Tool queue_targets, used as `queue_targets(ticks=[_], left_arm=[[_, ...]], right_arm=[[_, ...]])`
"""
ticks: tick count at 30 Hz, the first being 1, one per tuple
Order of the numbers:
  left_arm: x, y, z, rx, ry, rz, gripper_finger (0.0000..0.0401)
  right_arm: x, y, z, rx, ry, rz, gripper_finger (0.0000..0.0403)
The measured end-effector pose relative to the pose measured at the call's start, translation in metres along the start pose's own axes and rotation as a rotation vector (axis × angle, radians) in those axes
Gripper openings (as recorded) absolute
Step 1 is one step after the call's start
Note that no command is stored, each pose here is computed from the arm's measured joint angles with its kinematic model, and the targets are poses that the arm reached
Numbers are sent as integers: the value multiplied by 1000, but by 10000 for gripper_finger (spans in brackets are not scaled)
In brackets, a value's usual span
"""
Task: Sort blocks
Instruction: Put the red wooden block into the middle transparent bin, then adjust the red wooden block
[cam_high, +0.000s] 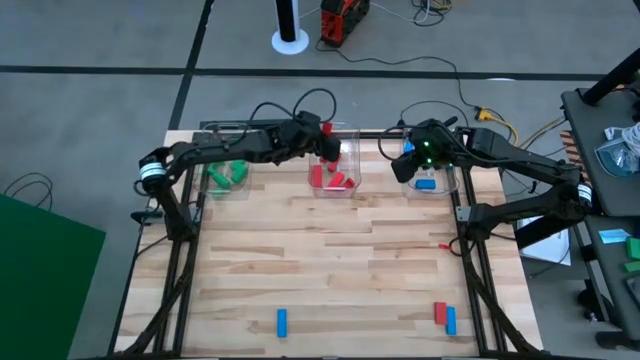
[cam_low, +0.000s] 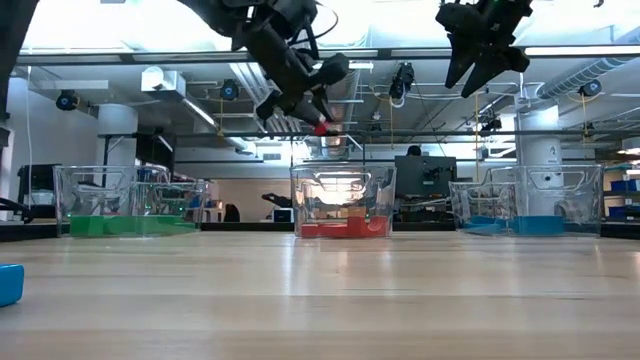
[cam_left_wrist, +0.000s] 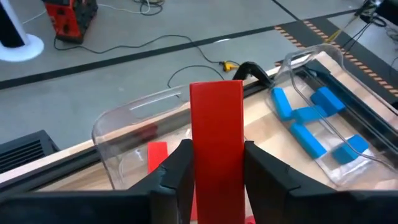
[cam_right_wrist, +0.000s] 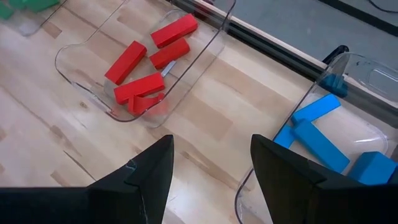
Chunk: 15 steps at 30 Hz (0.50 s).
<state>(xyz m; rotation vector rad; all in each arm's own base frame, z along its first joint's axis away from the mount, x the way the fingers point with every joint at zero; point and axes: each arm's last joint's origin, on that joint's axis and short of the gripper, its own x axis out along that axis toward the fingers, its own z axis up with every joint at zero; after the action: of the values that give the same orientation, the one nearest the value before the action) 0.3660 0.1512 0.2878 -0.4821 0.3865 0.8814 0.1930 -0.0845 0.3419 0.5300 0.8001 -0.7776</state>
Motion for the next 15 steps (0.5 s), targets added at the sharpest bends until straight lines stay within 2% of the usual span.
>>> queue_targets(ticks=[6, 15], left_arm=[[1, -1, -1, -1, 19, -26, 125], [-7, -8, 14, -8, 11, -71, 129]], right_arm=[[0, 0, -1, 12, 10, 3, 205], [0, 0, -1, 12, 11, 3, 205]])
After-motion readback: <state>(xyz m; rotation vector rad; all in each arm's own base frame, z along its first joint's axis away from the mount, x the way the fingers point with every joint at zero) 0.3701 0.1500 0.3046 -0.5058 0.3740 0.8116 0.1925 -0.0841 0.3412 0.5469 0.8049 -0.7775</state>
